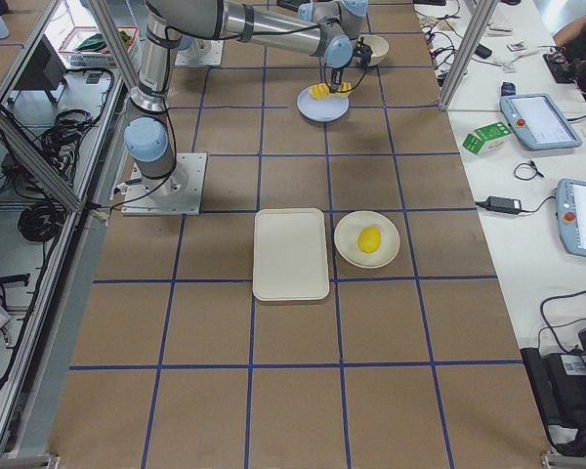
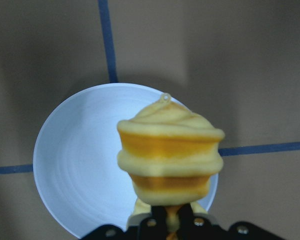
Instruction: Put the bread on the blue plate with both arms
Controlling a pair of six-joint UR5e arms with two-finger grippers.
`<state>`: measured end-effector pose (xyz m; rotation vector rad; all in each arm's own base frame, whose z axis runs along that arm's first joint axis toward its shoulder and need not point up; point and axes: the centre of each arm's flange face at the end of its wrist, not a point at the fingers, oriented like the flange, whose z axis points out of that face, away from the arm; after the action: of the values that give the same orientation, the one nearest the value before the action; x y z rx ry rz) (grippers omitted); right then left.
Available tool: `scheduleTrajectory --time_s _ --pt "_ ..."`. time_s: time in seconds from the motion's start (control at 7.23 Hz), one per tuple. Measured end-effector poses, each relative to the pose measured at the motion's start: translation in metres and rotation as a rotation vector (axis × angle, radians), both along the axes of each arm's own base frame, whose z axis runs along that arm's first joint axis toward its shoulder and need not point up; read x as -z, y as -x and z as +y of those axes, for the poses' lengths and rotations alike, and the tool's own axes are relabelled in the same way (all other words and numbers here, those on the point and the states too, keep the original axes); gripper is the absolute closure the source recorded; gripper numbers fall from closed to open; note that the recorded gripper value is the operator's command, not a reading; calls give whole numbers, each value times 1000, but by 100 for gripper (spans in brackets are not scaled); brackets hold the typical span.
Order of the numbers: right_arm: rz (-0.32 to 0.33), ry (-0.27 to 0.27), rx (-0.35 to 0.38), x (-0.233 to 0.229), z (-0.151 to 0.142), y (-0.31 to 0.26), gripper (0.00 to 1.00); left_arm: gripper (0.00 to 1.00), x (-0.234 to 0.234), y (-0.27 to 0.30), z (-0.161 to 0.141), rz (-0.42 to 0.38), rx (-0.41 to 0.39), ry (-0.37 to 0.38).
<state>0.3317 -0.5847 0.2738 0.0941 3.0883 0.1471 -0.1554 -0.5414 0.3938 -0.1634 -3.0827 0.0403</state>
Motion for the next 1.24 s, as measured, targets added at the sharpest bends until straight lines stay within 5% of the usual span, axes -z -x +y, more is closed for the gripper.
scheduleTrajectory --time_s 0.28,0.41,0.83,0.97,1.24 --pt "-2 7 -13 26 3 -23 100 0 -67 -7 20 -33 72 -3" --pt "2 2 6 35 4 -28 77 0 -94 -9 31 -46 97 -8" --pt "6 -2 15 58 15 -34 51 0 -127 -7 50 -44 42 -52" --pt "1 11 10 66 19 -33 27 0 -129 -8 52 -42 19 -59" --pt "-7 32 1 73 23 -32 5 0 -130 -9 58 -45 7 -61"
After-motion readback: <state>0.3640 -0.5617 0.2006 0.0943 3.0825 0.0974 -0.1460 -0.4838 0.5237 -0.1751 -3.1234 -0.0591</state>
